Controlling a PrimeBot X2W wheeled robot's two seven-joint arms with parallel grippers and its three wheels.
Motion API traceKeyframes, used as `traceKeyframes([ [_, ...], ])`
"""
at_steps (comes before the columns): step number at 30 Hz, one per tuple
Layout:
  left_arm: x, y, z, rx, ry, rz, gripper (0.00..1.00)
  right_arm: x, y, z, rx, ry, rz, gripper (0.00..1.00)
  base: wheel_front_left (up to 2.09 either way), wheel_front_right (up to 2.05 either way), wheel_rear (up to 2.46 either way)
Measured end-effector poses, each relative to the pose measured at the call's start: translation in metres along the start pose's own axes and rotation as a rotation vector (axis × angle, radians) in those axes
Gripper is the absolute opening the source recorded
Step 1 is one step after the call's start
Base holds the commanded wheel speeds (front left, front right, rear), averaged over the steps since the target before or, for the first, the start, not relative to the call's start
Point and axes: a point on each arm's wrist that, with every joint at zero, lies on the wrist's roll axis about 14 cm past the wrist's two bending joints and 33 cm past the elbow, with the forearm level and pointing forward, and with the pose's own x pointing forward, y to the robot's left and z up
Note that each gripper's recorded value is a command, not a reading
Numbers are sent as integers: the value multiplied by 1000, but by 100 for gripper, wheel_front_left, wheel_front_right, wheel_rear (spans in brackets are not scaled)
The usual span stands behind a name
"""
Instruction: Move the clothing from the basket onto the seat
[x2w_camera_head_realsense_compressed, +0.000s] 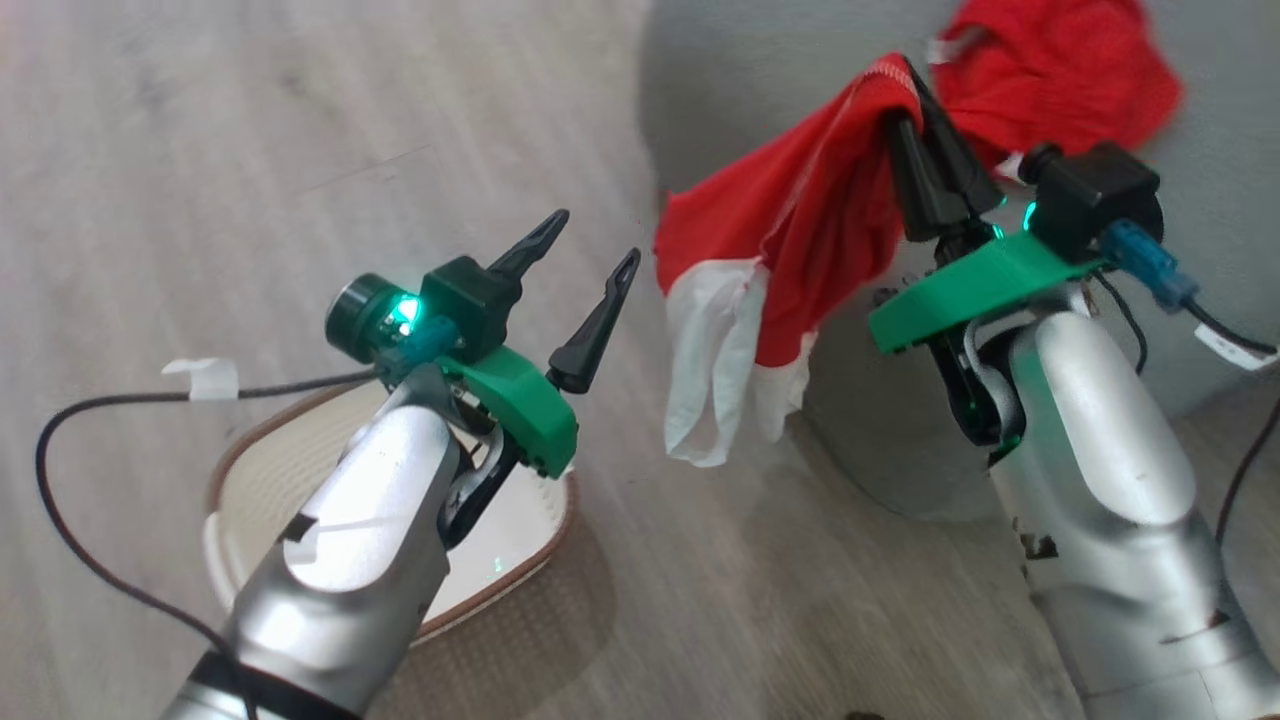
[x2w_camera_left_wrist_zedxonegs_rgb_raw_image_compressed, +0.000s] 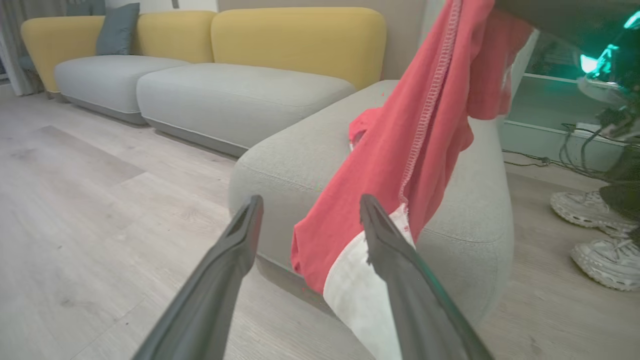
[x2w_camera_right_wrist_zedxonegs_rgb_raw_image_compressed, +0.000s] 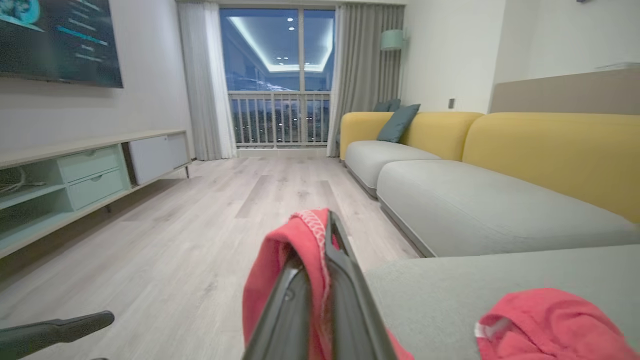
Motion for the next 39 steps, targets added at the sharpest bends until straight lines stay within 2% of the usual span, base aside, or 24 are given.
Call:
traceKeyframes([
  [9, 17, -46, -17, -31, 32, -132, 100, -40, -67, 21, -89, -21, -166, 0, 0, 0, 0],
  [20, 19, -48, -49, -83, 84, -170, 100, -51, -121, 13, -279, 64, -251, 0, 0, 0, 0],
  [24, 20, -34, -61, -100, 93, -157, 100, -26, -145, 27, -359, 55, -278, 0, 0, 0, 0],
  [29, 13, -14, -85, -110, 131, -134, 100, 21, -164, 64, -468, -2, -292, 0, 0, 0, 0],
  [39, -7, 19, -108, -110, 171, -84, 100, 109, -194, 184, -691, -142, -395, 0, 0, 0, 0],
])
